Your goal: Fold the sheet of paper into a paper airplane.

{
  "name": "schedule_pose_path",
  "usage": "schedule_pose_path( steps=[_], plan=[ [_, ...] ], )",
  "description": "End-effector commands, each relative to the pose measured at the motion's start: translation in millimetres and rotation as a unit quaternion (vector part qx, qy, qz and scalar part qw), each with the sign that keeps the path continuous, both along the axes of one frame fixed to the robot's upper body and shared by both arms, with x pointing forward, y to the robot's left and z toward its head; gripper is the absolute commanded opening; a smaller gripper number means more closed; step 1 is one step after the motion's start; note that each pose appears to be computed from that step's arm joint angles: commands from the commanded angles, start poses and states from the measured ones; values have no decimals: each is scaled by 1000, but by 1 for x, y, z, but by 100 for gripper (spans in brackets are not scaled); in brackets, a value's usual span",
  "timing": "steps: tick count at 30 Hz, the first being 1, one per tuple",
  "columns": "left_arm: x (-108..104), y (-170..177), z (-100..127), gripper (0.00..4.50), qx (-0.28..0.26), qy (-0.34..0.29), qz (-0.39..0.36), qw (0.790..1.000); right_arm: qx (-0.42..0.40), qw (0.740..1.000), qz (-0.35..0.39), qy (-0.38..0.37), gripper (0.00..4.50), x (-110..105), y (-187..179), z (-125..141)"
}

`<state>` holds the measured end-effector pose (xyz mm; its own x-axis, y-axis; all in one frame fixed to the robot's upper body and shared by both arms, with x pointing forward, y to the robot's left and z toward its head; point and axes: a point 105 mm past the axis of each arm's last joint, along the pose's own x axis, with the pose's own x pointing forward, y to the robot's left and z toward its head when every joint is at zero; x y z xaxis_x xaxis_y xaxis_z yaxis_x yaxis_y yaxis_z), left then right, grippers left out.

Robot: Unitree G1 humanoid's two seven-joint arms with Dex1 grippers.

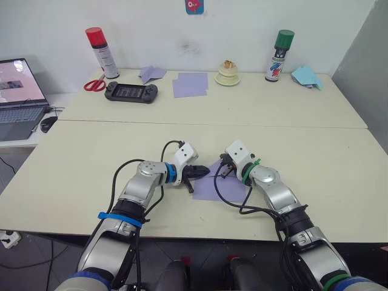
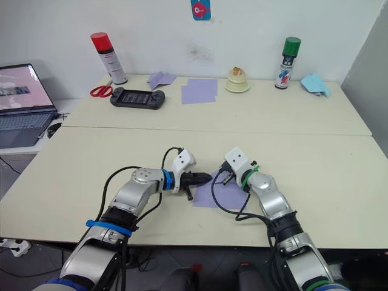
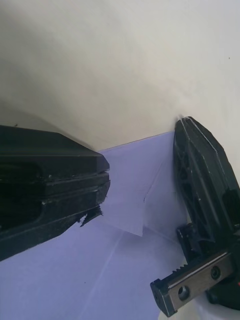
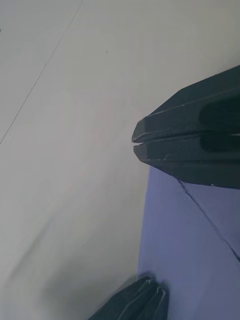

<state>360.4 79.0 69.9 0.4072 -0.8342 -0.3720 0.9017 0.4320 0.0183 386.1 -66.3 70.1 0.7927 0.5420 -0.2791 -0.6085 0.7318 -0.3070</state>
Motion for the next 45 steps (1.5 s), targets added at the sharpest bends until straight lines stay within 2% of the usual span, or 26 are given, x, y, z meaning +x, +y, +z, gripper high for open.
schedule_pose_path(
  steps=[1, 6, 13, 19, 27, 37, 45],
  plan=[
    [-1, -3, -5, 4, 10, 6, -2, 1000, -31, 998, -43, 45, 0, -2, -24, -28],
    [-1, -4, -4, 4, 10, 5, -4, 1000, -13, 998, -49, 36, 0, 0, -25, -22],
    [-1, -5, -5, 4, 8, 4, -4, 1000, 78, 997, -25, -14, 0, 2, -13, 15],
    [3, -10, 4, 4, -4, -4, -4, 1000, 60, 998, 13, -18, 0, -7, -13, 20],
    [5, -22, 24, 4, -32, -21, -14, 999, 26, 1000, 3, -7, 0, -13, -47, 23],
    [13, -35, 51, 4, -64, -49, -18, 997, -34, 993, 81, 76, 0, -57, -63, 8],
    [12, -49, 56, 4, -70, -51, -40, 995, 10, 980, 125, 153, 0, -89, -55, 2]
  ],
)
